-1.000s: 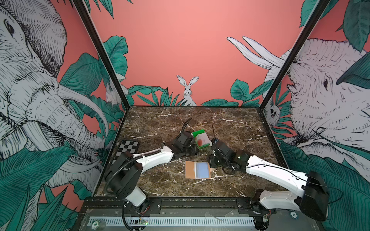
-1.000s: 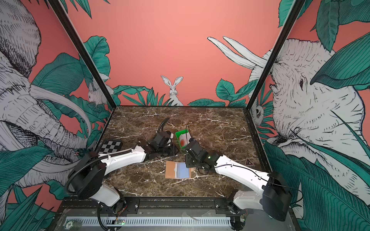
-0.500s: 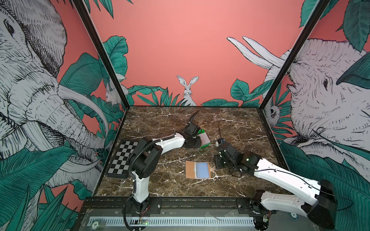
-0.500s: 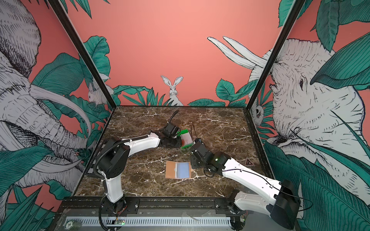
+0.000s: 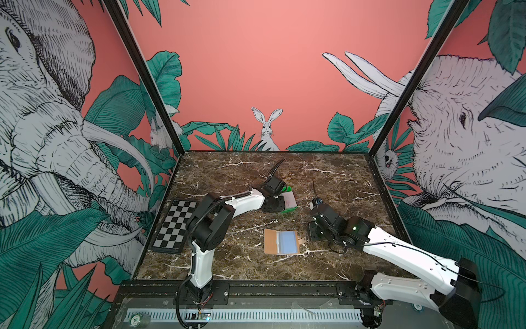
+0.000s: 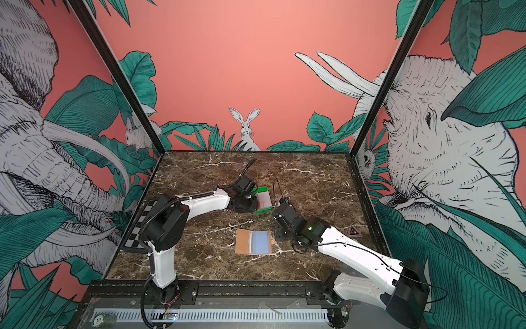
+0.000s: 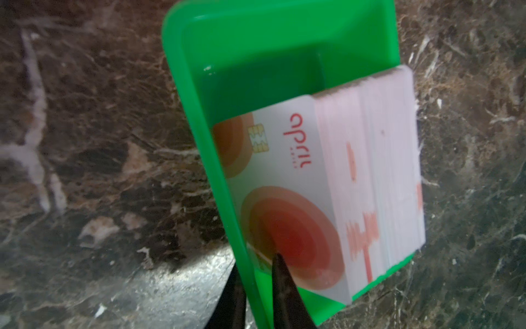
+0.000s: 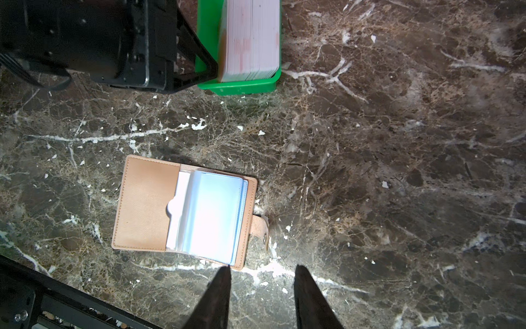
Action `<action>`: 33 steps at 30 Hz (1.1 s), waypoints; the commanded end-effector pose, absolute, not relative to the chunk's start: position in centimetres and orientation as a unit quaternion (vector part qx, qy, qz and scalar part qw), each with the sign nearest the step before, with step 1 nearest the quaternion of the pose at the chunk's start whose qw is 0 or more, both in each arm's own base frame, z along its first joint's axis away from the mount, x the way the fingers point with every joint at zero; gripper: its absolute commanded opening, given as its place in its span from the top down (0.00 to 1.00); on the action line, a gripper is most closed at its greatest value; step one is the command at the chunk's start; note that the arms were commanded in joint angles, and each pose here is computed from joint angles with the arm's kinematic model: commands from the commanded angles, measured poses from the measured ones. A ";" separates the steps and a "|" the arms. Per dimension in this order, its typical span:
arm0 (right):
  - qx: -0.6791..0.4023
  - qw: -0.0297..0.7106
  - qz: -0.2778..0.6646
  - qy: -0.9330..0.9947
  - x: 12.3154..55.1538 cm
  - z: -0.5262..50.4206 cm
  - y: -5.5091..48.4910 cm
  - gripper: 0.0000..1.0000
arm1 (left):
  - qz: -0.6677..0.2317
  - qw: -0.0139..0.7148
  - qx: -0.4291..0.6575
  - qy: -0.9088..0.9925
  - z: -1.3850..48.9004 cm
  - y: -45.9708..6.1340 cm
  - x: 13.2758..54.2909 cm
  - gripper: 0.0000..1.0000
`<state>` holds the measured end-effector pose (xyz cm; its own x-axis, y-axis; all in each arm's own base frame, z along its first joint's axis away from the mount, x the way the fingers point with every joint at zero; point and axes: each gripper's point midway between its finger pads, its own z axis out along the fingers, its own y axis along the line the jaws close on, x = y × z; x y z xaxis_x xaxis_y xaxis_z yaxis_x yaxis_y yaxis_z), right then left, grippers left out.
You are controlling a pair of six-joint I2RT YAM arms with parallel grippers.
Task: Insert credit cards into a card holder
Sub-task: Move the storage box to the center of the table.
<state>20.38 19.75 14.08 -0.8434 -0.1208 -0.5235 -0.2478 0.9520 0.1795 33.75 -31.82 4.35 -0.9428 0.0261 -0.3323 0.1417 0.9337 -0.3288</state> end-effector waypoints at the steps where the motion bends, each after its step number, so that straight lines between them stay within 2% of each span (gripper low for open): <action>1: -0.088 0.267 0.110 0.954 20.6 13.7 19.1 0.63 | -0.148 0.157 0.053 0.975 5.1 -29.8 32.5 0.85; 16: -0.093 0.250 0.114 0.957 20.6 12.3 19.8 0.63 | -0.174 0.150 0.024 0.973 5.5 -28.0 28.3 0.88; 25: -0.093 0.246 0.115 0.958 20.4 11.9 19.9 0.63 | -0.194 0.154 0.011 0.969 5.5 -29.7 27.1 0.86; 33: -0.094 0.245 0.119 0.958 20.3 11.9 19.8 0.63 | -0.202 0.162 0.015 0.966 6.4 -30.0 26.7 0.76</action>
